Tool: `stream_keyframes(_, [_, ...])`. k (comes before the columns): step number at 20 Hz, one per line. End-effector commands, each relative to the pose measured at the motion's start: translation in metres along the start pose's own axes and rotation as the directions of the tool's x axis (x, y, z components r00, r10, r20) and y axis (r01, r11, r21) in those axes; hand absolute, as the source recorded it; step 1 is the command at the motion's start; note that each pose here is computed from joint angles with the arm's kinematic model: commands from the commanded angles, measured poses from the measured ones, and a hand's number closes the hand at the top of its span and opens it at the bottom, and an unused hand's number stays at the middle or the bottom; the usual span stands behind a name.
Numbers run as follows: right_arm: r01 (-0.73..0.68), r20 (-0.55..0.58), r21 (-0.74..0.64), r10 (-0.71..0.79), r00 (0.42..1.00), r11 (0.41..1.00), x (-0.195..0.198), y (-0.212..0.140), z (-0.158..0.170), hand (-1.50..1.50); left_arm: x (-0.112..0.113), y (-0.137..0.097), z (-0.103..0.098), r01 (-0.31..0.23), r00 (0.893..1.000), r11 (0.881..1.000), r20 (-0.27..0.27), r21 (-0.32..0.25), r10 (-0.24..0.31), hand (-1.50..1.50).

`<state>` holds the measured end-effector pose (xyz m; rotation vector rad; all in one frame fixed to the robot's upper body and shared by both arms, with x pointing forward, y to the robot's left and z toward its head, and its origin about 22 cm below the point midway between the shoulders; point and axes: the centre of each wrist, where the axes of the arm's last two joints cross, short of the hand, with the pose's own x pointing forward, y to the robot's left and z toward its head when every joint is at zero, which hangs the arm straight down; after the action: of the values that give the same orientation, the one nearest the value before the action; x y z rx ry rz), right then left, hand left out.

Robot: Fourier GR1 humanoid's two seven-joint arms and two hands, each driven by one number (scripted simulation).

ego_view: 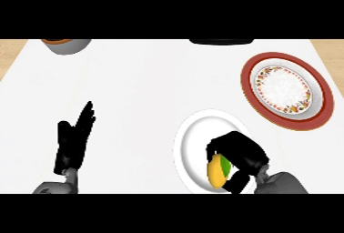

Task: Pick the lemon from the plate and place it in the plate

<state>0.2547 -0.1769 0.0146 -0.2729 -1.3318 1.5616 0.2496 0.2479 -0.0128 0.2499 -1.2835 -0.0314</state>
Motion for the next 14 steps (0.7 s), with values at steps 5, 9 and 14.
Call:
stream_keyframes(5, [-0.031,-0.123,-0.225,0.003,0.992,0.974,-0.013,-0.035,-0.009,1.50,-0.004,0.014,0.003,-0.013,1.000,1.000,0.002,0.005,0.013,0.00])
stream_keyframes(9, [0.000,-0.357,-0.379,-0.146,0.923,0.926,-0.029,-0.058,-0.037,1.50,-0.009,-0.004,0.004,-0.001,1.000,0.999,-0.008,-0.044,0.001,0.00])
stream_keyframes(14, [-0.131,-0.437,-0.544,-0.147,0.887,0.829,-0.023,-0.113,-0.056,1.50,0.010,0.008,-0.004,-0.007,1.000,1.000,0.023,-0.028,0.008,0.00])
